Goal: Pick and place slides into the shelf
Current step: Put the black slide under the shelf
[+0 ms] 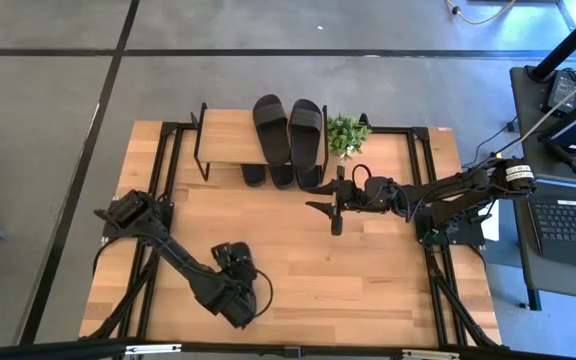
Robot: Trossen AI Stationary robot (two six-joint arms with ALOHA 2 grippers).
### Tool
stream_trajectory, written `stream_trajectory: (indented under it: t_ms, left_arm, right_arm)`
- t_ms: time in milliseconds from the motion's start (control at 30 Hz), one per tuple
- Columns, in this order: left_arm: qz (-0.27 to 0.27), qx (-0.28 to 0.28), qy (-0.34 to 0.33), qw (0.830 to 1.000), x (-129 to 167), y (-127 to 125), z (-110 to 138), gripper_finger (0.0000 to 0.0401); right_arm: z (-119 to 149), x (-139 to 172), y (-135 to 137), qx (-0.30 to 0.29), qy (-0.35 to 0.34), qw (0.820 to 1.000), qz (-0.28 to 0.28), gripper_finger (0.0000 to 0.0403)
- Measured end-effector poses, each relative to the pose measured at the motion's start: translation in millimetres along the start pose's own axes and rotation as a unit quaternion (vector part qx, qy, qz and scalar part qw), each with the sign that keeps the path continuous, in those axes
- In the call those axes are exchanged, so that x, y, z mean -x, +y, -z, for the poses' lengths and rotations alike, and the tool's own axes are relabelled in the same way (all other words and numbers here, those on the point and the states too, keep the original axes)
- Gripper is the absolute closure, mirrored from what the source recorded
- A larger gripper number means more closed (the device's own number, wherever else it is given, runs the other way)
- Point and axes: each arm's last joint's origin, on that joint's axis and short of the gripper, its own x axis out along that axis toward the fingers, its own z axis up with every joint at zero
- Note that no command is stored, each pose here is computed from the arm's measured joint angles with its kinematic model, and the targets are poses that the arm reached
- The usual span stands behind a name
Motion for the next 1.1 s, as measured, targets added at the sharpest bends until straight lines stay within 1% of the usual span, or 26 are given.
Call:
stream_trajectory:
  t_ms: [133, 300, 400, 467, 533, 633, 1000, 1033, 1100]
  left_arm:
    - [-0.003, 0.009, 0.002, 1.000, -3, 2, -4, 0.0138]
    - [-0.002, 0.045, 0.019, 0.999, -7, 5, -9, 0.0138]
    - [-0.001, 0.047, 0.037, 0.998, -8, 7, -10, 0.0143]
    - [-0.001, 0.042, 0.037, 0.998, -8, 7, -10, 0.0154]
    - [-0.001, 0.034, 0.037, 0.999, -8, 7, -10, 0.0173]
    - [0.000, 0.027, 0.037, 0.999, -8, 7, -10, 0.0210]
    - [0.009, 0.013, 0.057, 0.998, -5, 8, -8, 0.0381]
    - [0.010, 0.011, 0.058, 0.998, -2, 9, -7, 0.0389]
    - [0.008, 0.007, 0.064, 0.998, 3, 14, -6, 0.0391]
  right_arm:
    - [0, 0, 0, 0.000, 0.000, 1.000, 0.000, 0.0247]
    - [0, 0, 0, 0.000, 0.000, 1.000, 0.000, 0.0247]
    - [0, 0, 0, 0.001, 0.001, 1.000, 0.000, 0.0247]
    - [0, 0, 0, 0.001, 0.002, 1.000, 0.000, 0.0247]
    - [0, 0, 0, 0.001, 0.002, 1.000, 0.000, 0.0247]
    - [0, 0, 0, 0.001, 0.002, 1.000, 0.000, 0.0247]
    - [0, 0, 0, 0.001, 0.002, 1.000, 0.000, 0.0247]
    - [0, 0, 0, 0.001, 0.002, 1.000, 0.000, 0.0247]
    - [0, 0, 0, 0.001, 0.002, 1.000, 0.000, 0.0247]
